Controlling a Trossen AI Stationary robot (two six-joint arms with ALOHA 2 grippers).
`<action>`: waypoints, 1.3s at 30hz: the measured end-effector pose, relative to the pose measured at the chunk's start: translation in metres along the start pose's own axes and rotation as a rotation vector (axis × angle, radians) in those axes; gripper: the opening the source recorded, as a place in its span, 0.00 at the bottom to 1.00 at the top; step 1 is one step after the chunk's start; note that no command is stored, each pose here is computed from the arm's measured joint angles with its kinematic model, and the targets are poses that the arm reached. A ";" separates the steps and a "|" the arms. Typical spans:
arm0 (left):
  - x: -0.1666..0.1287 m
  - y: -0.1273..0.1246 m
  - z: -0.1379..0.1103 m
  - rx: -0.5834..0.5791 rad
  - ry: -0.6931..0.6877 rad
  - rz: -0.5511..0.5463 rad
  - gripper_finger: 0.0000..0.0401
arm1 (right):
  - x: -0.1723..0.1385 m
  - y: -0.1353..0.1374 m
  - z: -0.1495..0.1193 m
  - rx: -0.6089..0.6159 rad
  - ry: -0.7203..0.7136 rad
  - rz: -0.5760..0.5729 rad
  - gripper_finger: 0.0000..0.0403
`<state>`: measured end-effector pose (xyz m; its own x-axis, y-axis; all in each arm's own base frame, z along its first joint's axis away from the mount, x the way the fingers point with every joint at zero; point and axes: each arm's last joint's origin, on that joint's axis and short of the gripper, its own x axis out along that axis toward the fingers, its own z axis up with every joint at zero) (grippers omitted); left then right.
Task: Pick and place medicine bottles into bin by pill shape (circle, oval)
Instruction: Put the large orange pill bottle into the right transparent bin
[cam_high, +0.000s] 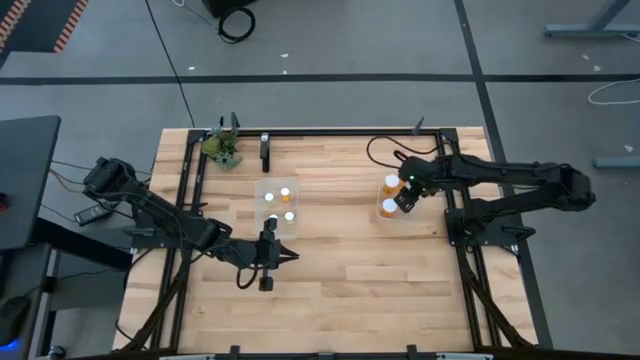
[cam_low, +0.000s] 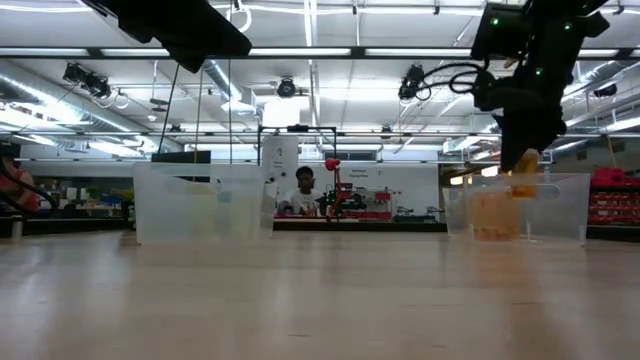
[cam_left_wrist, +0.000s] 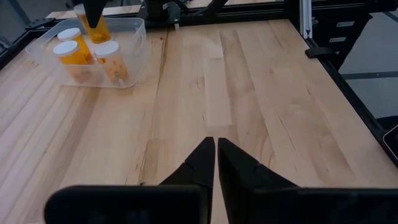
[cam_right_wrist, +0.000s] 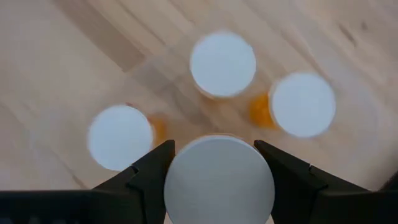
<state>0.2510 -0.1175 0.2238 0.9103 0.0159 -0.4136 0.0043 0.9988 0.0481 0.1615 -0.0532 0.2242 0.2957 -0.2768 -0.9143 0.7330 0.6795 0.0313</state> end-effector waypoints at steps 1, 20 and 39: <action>0.000 0.000 0.000 0.000 0.000 0.000 0.07 | 0.003 0.000 0.000 0.007 0.022 -0.011 0.55; 0.000 0.001 -0.002 0.094 0.018 0.004 0.08 | 0.047 0.014 0.007 0.029 0.140 -0.148 0.55; -0.001 0.006 0.003 0.145 0.006 -0.049 0.07 | 0.032 0.008 0.010 -0.011 0.064 -0.109 0.63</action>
<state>0.2510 -0.1118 0.2269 0.9049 -0.0320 -0.4243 0.1088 0.9814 0.1581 0.1826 -0.0630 0.1994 0.1744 -0.3055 -0.9361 0.7516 0.6555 -0.0739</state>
